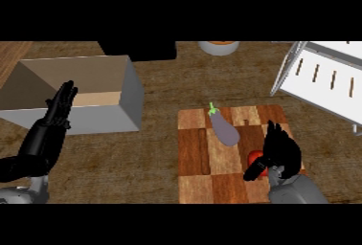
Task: Pick the tomato from the cutting board and place it in the tiered basket
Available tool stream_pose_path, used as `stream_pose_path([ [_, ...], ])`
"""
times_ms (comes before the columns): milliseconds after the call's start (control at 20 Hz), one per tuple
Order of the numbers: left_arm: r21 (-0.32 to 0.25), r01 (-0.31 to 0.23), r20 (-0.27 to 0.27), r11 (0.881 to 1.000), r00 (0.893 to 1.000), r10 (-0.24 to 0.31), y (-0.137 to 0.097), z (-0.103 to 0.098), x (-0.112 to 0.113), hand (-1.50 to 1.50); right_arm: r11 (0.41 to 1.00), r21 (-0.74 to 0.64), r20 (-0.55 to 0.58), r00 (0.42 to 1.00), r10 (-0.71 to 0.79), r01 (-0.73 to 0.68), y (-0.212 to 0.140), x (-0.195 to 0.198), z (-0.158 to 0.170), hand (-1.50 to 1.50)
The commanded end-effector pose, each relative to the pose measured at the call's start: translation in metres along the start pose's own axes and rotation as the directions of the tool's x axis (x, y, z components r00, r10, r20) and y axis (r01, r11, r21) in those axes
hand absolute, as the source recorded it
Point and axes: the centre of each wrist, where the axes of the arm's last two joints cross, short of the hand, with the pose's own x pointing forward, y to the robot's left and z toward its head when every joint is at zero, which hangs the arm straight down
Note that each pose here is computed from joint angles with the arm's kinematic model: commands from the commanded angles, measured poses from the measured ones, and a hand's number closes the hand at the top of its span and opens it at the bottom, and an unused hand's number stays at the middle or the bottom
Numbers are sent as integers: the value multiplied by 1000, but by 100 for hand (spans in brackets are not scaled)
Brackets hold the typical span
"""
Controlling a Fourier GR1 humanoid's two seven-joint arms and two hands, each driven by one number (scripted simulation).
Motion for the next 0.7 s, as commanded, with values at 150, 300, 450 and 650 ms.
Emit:
stream_pose_path([
  [150,-98,-107,-235,989,968,82,-39,20,-38,0,1000,30,-148,989,9,-5,14,-2,5,-150],
  [300,-94,-107,-209,990,974,85,-47,17,-38,0,999,33,-152,988,14,-9,14,0,6,-150],
  [450,-93,-121,-218,988,971,98,-40,14,-40,0,999,22,-104,994,-30,33,28,-17,10,150],
  [650,-99,-107,-233,989,969,81,-46,14,-42,0,992,-91,-4,996,-88,87,10,-2,11,150],
])
